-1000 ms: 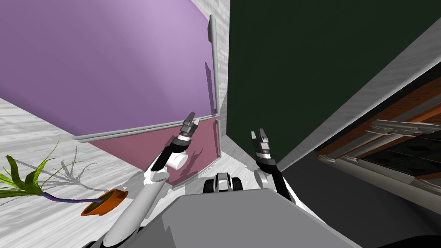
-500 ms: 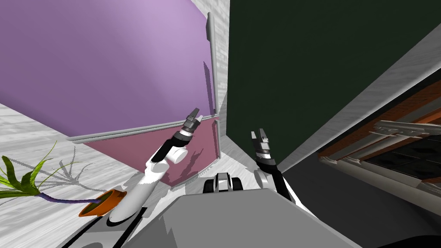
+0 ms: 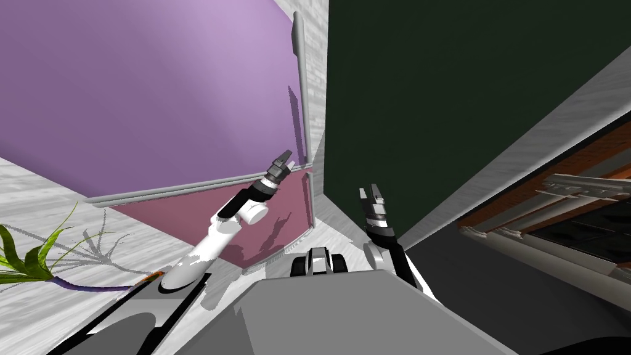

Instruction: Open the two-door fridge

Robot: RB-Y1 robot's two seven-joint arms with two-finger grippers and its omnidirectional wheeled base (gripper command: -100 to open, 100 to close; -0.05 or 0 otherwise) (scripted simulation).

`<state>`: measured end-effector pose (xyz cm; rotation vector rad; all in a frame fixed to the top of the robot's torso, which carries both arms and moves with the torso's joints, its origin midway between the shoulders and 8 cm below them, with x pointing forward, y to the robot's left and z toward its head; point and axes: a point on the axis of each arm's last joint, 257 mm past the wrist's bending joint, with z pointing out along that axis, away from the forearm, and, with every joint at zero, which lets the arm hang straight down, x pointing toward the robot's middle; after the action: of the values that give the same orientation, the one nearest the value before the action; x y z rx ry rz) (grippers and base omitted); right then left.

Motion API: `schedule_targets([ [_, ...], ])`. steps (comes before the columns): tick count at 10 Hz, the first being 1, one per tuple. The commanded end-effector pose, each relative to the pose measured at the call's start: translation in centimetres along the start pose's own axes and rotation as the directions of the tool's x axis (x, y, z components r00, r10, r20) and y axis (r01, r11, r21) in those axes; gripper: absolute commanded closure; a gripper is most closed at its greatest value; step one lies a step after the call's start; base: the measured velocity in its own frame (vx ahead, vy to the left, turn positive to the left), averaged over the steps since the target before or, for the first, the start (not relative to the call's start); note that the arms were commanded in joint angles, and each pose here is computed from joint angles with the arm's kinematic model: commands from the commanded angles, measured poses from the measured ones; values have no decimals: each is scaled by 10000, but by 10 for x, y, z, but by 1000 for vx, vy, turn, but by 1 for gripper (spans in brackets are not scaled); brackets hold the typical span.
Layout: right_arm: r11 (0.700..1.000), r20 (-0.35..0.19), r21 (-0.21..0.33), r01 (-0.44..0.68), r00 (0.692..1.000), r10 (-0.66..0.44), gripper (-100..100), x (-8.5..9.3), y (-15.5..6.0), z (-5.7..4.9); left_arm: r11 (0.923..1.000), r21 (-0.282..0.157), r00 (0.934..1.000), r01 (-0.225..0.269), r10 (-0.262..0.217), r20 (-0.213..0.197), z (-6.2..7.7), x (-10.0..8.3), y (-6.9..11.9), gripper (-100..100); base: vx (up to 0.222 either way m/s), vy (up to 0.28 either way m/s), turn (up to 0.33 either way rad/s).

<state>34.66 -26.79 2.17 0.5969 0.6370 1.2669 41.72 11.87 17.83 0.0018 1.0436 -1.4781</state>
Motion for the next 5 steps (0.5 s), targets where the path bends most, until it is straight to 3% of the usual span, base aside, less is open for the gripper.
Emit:
schedule_targets([
  [1,10000,0,-1,0,10000,0,0,0,0,0,9997,-85,9977,-213,207,-653,14,5,-4,-100,40,-51,16],
  [2,10000,0,0,0,10000,0,0,0,0,0,9996,-79,9973,-271,265,-688,15,5,-5,-100,29,-38,11],
  [4,10000,0,0,0,10000,0,0,0,0,0,9984,-447,9914,-335,275,-1280,26,9,3,-100,41,-48,31],
  [5,10000,0,0,0,10000,0,0,0,0,0,9977,-412,9893,-537,476,-1376,28,8,0,-100,48,-57,12],
])
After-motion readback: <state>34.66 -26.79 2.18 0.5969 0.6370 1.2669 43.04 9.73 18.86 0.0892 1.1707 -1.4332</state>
